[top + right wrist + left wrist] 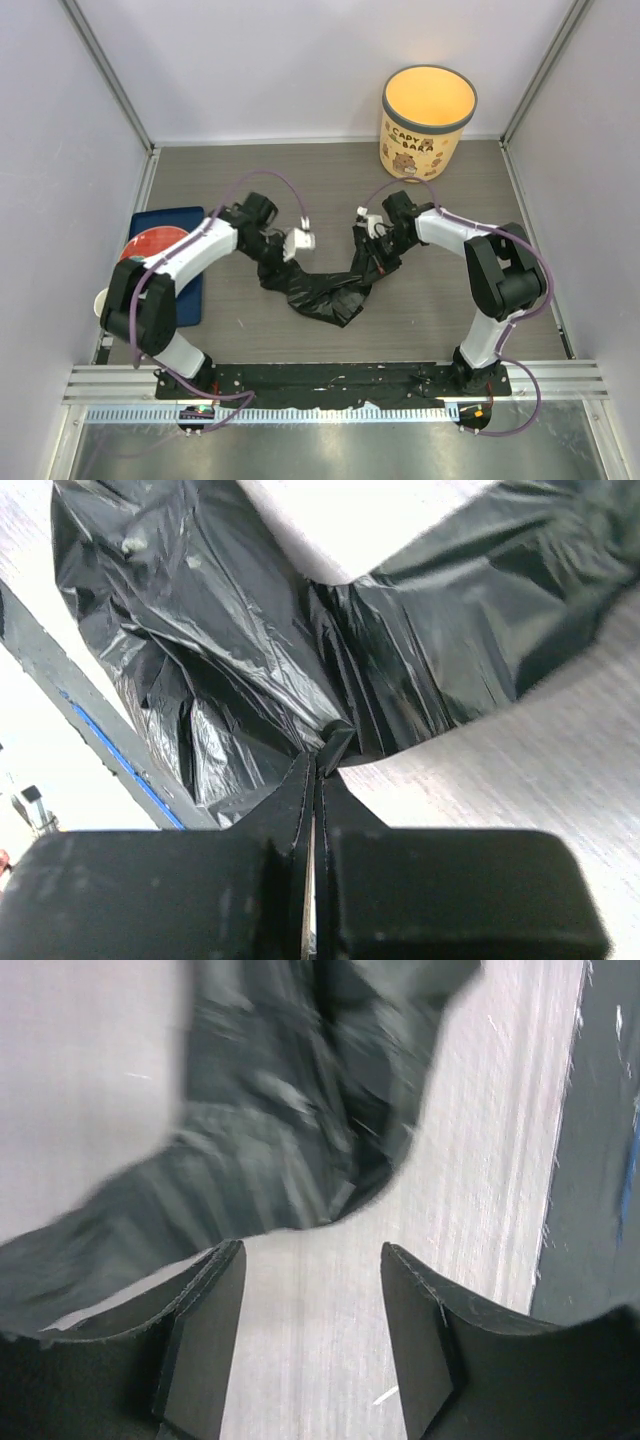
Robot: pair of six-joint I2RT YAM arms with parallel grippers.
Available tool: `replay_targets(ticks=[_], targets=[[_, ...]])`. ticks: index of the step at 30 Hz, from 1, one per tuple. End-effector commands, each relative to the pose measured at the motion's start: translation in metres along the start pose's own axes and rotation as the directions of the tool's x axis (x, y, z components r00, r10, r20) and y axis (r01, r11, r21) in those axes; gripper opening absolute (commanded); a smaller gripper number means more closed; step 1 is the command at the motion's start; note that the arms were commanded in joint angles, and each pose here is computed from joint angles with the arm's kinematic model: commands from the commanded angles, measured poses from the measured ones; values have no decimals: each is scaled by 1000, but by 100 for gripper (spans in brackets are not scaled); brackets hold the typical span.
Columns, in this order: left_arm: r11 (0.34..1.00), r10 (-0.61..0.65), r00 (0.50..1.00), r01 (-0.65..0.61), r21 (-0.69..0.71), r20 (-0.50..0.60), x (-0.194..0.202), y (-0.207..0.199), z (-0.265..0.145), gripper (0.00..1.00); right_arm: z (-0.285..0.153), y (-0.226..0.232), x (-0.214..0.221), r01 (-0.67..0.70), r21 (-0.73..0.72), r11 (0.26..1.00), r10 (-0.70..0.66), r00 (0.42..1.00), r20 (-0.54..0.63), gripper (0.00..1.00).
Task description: Put the trash bags into the trash bin
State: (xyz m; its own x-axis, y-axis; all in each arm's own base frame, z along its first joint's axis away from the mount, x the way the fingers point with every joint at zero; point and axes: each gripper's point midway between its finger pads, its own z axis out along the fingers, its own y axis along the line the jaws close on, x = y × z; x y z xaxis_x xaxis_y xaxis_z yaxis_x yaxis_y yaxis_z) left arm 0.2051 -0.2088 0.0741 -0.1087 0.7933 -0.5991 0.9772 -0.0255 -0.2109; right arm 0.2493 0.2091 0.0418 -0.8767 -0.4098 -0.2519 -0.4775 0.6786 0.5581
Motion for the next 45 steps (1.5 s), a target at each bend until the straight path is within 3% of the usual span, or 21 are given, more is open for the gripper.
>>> replay_targets(ticks=[1,4,10,15,18,19,23,25,26,28,29,30,31,33,34,35,36,40,42,45], targets=[[980,-136,948,171,-102,288,-75,23,-45,64,-7,12,-7,70,16,997,-71,995,75,1],[955,-115,944,191,-227,310,-90,54,-32,66,-5,6,-7,66,42,997,-69,994,85,1],[935,-105,993,116,-334,51,-68,75,28,70,-11,8,-12,58,58,997,-64,992,113,1],[910,-74,989,14,-415,-129,-42,86,50,67,-15,15,-6,52,40,998,-56,992,115,1],[891,-96,965,-26,-452,-244,-16,94,56,53,-14,18,7,33,14,999,-34,996,85,1],[883,-107,954,-38,-469,-279,-7,96,55,37,-15,20,10,30,6,1000,-30,996,82,1],[864,-98,934,-91,-495,-343,7,102,48,2,-14,27,28,-5,-38,999,7,999,54,1],[851,-41,949,-131,-509,-312,2,104,44,0,-20,34,30,9,-57,998,-6,998,58,1],[837,37,974,-151,-525,-222,-26,103,35,0,-25,36,26,18,-61,998,-14,997,74,5],[811,146,974,-217,-542,-171,-39,97,25,0,-41,45,23,53,-111,992,-42,994,97,19],[751,290,955,-270,-602,-67,-80,92,1,0,-51,48,21,78,-131,988,-63,991,115,27],[719,355,934,-298,-628,-36,-91,89,-7,0,-69,45,8,94,-138,986,-69,983,170,46],[683,438,898,-367,-631,-49,-90,80,-9,0,-81,54,12,93,-185,978,-61,983,170,53],[567,601,799,-432,-702,-6,-123,67,-36,0,-116,58,-7,220,-151,964,-173,946,275,70],[516,658,752,-486,-705,-37,-123,62,-37,0,-127,65,-9,264,-153,952,-210,931,298,73],[463,706,707,-504,-729,-40,-134,59,-45,0,-137,70,-16,354,-121,927,-298,894,334,78],[413,761,648,-526,-743,-34,-146,48,-55,0,-158,83,-30,437,-73,897,-377,839,394,90],[243,881,465,-597,-764,-84,-174,26,-73,0,-194,116,-65,580,12,815,-485,669,563,94],[154,910,394,-616,-773,-132,-184,21,-80,0,-195,126,-67,600,-29,800,-471,656,590,95],[58,931,316,-622,-781,-183,-196,13,-89,0,-179,134,-57,599,-122,792,-451,707,545,91]])
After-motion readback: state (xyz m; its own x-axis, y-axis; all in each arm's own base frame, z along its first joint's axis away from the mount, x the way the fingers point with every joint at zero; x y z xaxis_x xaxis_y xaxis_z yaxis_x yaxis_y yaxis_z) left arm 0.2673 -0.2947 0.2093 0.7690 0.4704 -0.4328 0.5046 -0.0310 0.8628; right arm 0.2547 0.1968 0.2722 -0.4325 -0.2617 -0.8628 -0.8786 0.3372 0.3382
